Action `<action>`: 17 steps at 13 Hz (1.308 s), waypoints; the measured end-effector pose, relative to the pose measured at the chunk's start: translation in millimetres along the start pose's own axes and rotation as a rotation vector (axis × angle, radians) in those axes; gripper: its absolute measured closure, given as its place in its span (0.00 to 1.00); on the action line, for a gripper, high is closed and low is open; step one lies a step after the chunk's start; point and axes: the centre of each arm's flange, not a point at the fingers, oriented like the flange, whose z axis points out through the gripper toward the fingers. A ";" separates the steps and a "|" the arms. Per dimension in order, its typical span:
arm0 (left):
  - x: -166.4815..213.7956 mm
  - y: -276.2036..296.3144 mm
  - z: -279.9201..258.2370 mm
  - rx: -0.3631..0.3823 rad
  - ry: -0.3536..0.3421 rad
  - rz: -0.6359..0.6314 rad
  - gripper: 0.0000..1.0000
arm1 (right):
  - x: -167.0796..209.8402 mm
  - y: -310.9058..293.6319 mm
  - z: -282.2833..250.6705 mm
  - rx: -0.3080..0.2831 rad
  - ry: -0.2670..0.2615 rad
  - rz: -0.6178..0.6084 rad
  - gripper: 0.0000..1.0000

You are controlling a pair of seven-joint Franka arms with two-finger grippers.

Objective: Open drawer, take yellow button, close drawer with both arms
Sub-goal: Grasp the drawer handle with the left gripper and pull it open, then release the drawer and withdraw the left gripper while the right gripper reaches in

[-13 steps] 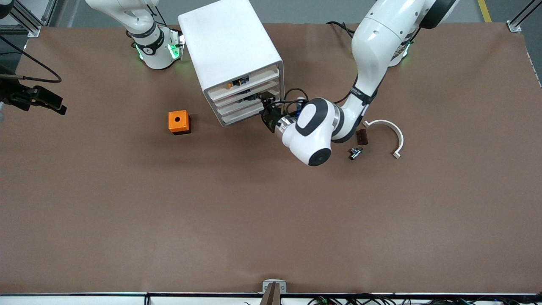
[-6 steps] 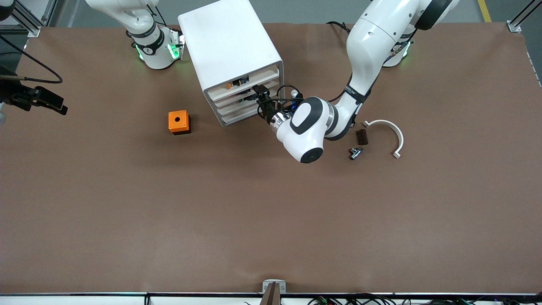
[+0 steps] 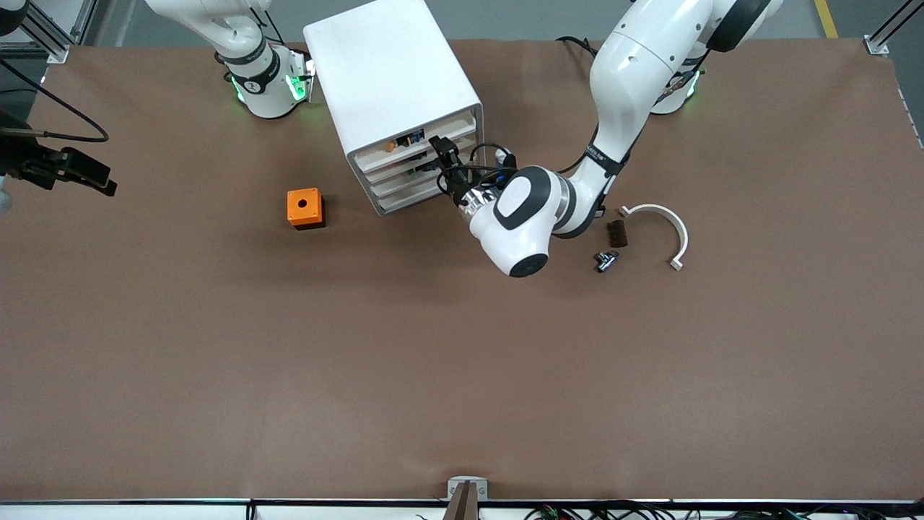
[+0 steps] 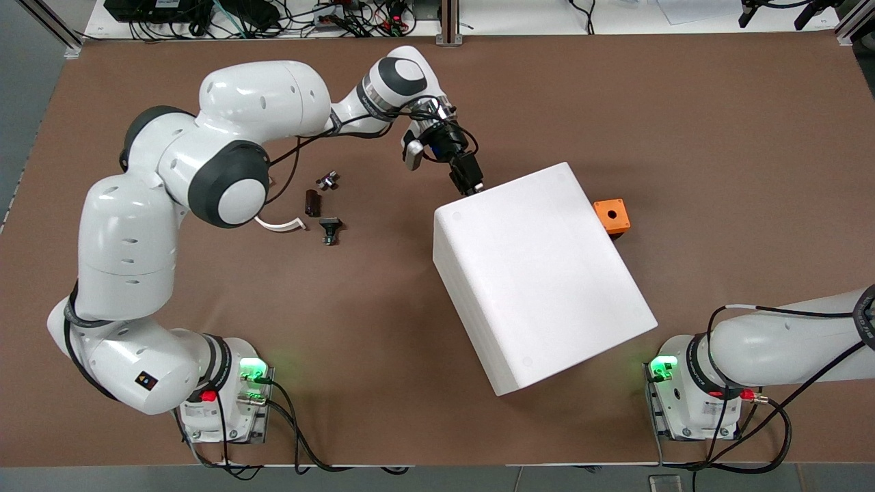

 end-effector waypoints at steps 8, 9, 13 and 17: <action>7.5 2.8 -25.4 0.043 0.011 0.010 0.91 | 4.9 -9.0 -4.2 0.004 0.051 -0.011 0.00; 13.5 9.2 -50.2 0.032 -0.025 0.023 0.91 | 4.8 -10.4 -3.8 0.004 0.051 -0.004 0.00; 32.8 24.0 -125.7 -0.009 -0.149 0.106 0.91 | 4.0 -20.3 -0.8 0.003 0.044 0.024 0.00; 35.8 27.9 -145.6 -0.053 -0.191 0.179 0.68 | 7.0 -20.3 13.4 -0.001 0.017 0.037 0.00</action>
